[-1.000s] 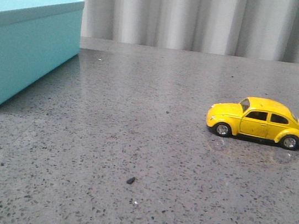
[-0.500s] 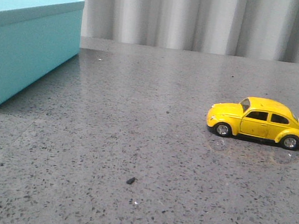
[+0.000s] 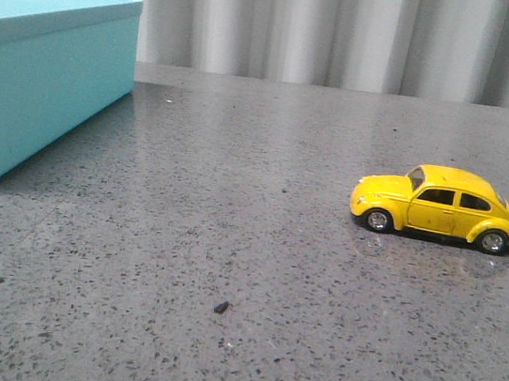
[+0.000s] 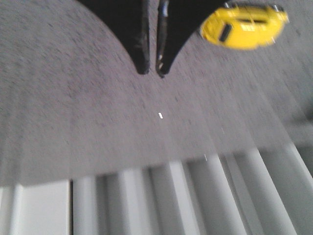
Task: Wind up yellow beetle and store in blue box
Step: 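Move the right gripper over the yellow beetle and lower onto its roof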
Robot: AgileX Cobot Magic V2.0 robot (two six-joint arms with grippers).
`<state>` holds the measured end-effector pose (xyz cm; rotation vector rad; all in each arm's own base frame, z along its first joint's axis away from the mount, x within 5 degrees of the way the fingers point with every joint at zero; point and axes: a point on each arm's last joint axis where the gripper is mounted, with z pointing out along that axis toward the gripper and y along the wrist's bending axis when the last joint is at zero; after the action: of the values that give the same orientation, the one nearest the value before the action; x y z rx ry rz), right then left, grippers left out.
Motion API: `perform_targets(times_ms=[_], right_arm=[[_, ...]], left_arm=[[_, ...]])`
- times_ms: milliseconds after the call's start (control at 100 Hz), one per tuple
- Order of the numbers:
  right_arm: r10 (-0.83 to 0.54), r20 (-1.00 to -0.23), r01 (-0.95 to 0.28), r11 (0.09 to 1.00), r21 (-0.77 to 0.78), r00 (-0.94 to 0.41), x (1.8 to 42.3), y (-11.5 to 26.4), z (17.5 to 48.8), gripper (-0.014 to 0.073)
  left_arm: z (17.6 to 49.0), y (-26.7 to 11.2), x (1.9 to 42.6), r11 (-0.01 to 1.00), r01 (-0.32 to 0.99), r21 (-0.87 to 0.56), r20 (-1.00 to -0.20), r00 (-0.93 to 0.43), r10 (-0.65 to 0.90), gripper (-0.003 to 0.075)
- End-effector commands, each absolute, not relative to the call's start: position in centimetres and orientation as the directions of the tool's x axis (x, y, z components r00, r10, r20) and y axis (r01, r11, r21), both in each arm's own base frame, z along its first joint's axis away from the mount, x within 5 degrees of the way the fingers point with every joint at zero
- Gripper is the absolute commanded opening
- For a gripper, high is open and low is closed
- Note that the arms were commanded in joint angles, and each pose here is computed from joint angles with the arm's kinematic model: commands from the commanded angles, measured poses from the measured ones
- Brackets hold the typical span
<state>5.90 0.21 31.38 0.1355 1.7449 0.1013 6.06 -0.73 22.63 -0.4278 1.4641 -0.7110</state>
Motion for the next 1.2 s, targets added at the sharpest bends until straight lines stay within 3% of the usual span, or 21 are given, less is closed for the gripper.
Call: perform_targets(times_ms=[0, 100, 260, 420, 560, 750, 1190], right_arm=[[0.030, -0.968, 0.023, 0.999, 0.025, -0.248, 6.9, 0.0, 34.1, -0.0041], [-0.002, -0.940, -0.043, 0.999, 0.014, -0.342, 8.2, 0.4, 35.8, -0.0041], [-0.075, -0.815, -0.175, 0.984, 0.033, -0.575, 11.2, 1.7, 37.6, -0.0041], [-0.119, -0.639, -0.226, 0.970, 0.088, -0.760, 14.9, 3.2, 38.6, -0.0041], [-0.131, -0.551, -0.238, 0.963, 0.127, -0.824, 18.4, 4.8, 38.4, -0.0041], [-0.176, -0.506, -0.292, 0.943, 0.159, -0.845, 21.9, 7.4, 36.6, -0.0041], [-0.144, -0.440, -0.263, 0.939, 0.223, -0.887, 26.0, 9.1, 33.1, -0.0041]], left_arm=[[25.7, -1.8, 6.0, 0.822, 0.281, -0.495, -0.864, -0.057, -0.501, -0.0021], [28.0, -3.2, 6.1, 0.877, 0.385, -0.288, -0.957, -0.133, -0.257, -0.0021], [30.8, -4.2, 7.3, 0.880, 0.456, -0.136, -0.972, -0.233, -0.030, -0.0021], [32.0, -4.4, 8.5, 0.885, 0.445, -0.134, -0.972, -0.235, -0.029, -0.0021], [32.1, -4.4, 8.6, 0.888, 0.439, -0.135, -0.973, -0.227, -0.036, -0.0021], [32.3, -4.3, 8.7, 0.889, 0.435, -0.146, -0.974, -0.219, -0.054, -0.0021], [32.4, -4.3, 8.7, 0.887, 0.433, -0.161, -0.974, -0.216, -0.071, -0.0021]])
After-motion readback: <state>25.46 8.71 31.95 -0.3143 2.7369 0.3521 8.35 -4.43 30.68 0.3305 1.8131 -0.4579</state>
